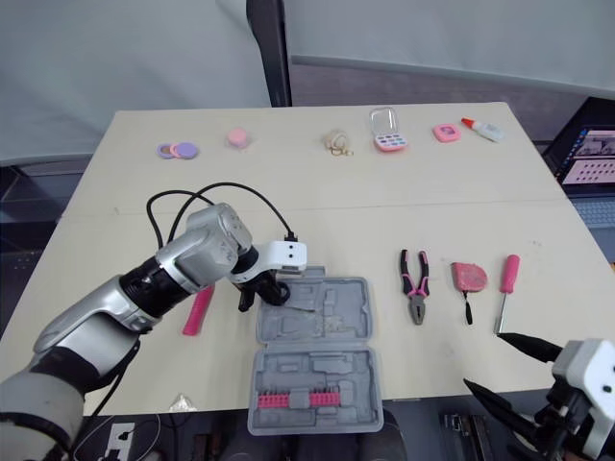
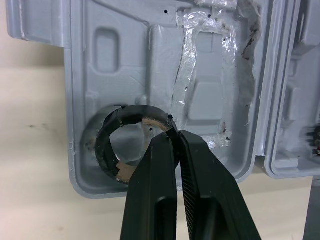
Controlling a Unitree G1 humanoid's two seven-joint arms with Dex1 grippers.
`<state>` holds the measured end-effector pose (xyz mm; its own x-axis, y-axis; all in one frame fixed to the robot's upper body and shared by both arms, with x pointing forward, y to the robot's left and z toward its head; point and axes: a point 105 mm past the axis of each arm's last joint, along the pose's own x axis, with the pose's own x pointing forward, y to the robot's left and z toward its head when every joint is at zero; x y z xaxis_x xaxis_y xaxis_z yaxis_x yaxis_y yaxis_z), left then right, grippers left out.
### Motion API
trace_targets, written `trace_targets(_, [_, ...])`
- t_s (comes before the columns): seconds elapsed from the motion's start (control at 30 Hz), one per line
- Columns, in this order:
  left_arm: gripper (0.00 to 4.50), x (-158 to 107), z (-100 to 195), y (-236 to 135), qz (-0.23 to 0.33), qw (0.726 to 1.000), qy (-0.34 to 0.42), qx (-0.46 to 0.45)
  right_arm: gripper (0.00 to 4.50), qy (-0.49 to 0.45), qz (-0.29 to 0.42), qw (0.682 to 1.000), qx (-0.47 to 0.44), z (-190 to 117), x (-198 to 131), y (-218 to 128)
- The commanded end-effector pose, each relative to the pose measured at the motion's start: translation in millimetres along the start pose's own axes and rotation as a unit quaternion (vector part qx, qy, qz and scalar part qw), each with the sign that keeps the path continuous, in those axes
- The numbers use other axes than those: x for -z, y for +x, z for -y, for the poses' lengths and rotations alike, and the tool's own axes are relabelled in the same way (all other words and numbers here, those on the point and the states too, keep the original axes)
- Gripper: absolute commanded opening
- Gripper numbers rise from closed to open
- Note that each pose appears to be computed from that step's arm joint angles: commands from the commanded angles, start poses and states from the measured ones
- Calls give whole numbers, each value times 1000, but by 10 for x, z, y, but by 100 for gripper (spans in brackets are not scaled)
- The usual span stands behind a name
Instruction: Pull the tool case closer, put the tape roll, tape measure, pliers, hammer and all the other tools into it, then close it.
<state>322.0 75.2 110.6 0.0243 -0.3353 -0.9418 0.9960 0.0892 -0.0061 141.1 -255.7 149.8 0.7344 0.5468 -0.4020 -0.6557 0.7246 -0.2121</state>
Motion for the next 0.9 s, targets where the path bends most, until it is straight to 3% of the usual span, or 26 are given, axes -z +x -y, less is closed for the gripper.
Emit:
trace_targets(0.03, [5,14,-17,-5,0,1000,2,-4,450,-10,3,1000,3,2,-60,-42])
trace_targets(0.63, [5,18,-51,19,-3,1000,-3,-5,450,-9,1,1000,4,4,-72,-52])
trace_targets(0.77, [156,-9,-89,-21,2,1000,-13,-18,450,-8,0,1000,4,1,-69,-50])
trace_targets(0.9, [156,-27,-78,-120,8,1000,-23,-18,450,-8,0,1000,4,-1,-65,-47])
